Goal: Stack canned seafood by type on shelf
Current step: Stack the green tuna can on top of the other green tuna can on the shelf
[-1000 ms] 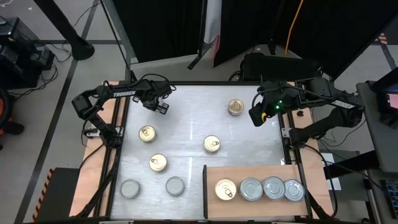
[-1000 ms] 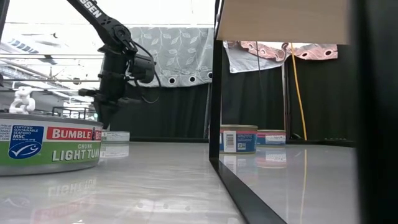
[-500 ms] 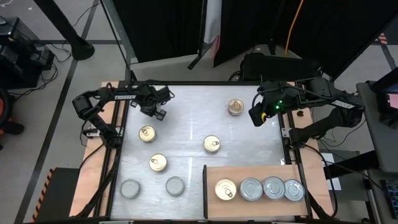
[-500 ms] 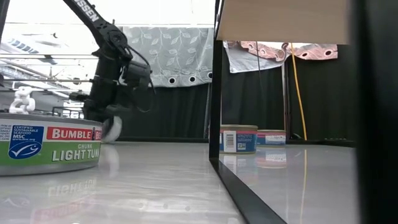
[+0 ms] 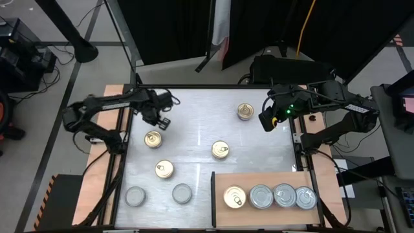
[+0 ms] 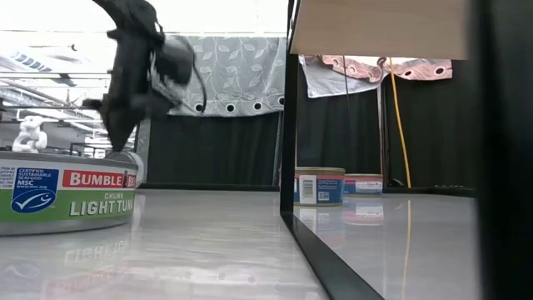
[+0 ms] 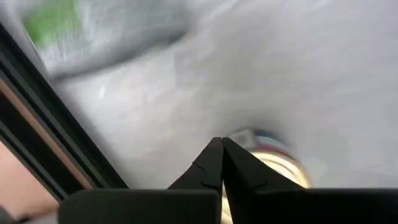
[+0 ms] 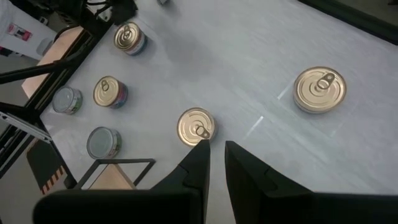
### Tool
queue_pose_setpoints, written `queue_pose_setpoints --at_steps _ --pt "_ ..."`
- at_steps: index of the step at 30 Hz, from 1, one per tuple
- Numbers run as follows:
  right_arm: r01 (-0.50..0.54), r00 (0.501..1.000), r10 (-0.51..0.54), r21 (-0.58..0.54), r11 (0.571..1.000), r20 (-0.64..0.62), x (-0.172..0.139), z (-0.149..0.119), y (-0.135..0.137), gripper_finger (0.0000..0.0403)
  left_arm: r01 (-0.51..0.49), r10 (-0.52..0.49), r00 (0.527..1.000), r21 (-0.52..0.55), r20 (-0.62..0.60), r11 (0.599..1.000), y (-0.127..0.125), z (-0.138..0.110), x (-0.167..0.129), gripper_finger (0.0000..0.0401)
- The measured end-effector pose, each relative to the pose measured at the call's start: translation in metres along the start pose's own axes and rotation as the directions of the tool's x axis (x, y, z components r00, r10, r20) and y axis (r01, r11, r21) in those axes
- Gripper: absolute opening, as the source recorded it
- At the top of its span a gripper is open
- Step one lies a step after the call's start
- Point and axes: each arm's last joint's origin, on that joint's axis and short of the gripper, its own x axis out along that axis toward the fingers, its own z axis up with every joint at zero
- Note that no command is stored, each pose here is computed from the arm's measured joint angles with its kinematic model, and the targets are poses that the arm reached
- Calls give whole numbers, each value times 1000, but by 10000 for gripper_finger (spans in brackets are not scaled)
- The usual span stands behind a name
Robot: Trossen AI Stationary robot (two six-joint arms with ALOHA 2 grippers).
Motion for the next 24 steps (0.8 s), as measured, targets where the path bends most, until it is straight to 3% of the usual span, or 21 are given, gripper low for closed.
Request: queue_pose_setpoints --at_steps 3,7,13,17,19,24 --pt "0 1000 0 -22 1000 0 0 0 0 40 52 -60 993 85 97 995 8 -3 -37 37" --pt "-4 1000 5 -59 998 8 0 2 -1 40 50 -91 979 218 180 975 26 4 -62 118" --pt "-78 997 81 -103 992 19 1 10 1 40 -71 26 995 477 100 876 45 14 -52 292" --pt "-126 992 129 -126 984 16 1 13 4 40 -169 158 985 614 73 771 47 22 -42 380" --pt "-129 991 133 -126 984 16 1 13 4 40 -165 173 983 661 54 732 45 26 -37 394" --pt "-132 991 135 -124 983 17 1 13 4 40 -113 208 978 766 -28 632 44 26 -15 385"
